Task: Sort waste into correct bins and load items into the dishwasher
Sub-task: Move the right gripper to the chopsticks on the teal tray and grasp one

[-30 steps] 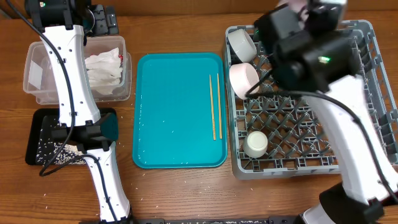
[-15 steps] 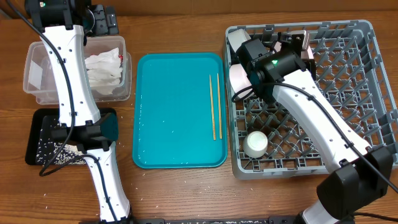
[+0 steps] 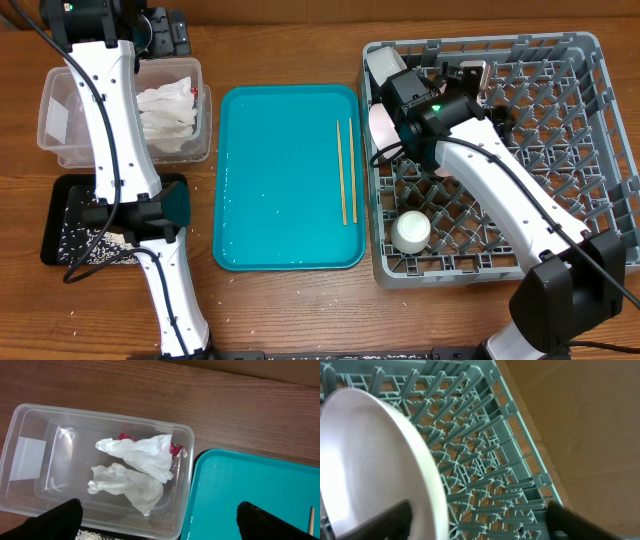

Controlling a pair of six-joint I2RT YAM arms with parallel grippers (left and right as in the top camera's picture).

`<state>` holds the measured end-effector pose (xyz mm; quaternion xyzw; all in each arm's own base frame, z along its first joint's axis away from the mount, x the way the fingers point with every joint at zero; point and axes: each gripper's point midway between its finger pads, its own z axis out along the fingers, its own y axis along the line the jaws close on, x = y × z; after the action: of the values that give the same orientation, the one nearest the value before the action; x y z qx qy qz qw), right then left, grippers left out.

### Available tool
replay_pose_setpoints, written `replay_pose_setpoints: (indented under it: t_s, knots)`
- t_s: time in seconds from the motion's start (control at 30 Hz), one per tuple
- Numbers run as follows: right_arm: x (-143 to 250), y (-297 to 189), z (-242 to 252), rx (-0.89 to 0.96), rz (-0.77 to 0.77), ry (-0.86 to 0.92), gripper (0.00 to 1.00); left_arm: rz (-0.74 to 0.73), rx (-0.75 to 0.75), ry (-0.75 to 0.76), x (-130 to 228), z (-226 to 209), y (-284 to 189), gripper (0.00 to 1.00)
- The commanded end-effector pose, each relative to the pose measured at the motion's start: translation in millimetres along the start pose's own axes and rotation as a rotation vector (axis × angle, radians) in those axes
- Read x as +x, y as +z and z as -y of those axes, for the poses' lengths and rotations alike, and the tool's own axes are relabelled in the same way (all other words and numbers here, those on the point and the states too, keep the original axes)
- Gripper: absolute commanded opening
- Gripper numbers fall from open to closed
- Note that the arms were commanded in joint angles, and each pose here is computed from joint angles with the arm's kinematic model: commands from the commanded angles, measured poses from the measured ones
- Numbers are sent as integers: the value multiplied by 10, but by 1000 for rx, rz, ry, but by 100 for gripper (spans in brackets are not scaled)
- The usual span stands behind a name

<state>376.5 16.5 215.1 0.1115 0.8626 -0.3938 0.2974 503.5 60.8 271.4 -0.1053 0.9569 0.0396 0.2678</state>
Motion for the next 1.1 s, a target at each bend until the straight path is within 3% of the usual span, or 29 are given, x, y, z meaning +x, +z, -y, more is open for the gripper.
replay_pose_setpoints:
  t_s: [0.0,0.13,0.27,0.33,0.43,0.7,1.07]
  knots:
    - [-17,-57,-4,-57,-24,37,96,46,18,2,-60,46,-180,100]
    - [-159,-271,7,-191,-51,23,98,46,18,2,-60,46,-180,100]
    - [-414,-762,-227,-529,-62,21,98,46,18,2,-60,46,-180,100]
    - [-498,-1185,-515,-795,-66,12,82,46,18,2,-61,46,-180,100]
    - [-537,-1665,-950,-1021,-33,-6,76,46,18,2,-60,46,-180,100]
    - [112,-1884,-2038,-1036,-126,-186,75,46,18,2,-60,46,-180,100]
    - [844,-1261,-2804,-880,-290,-354,65,46,18,2,-60,46,-180,100]
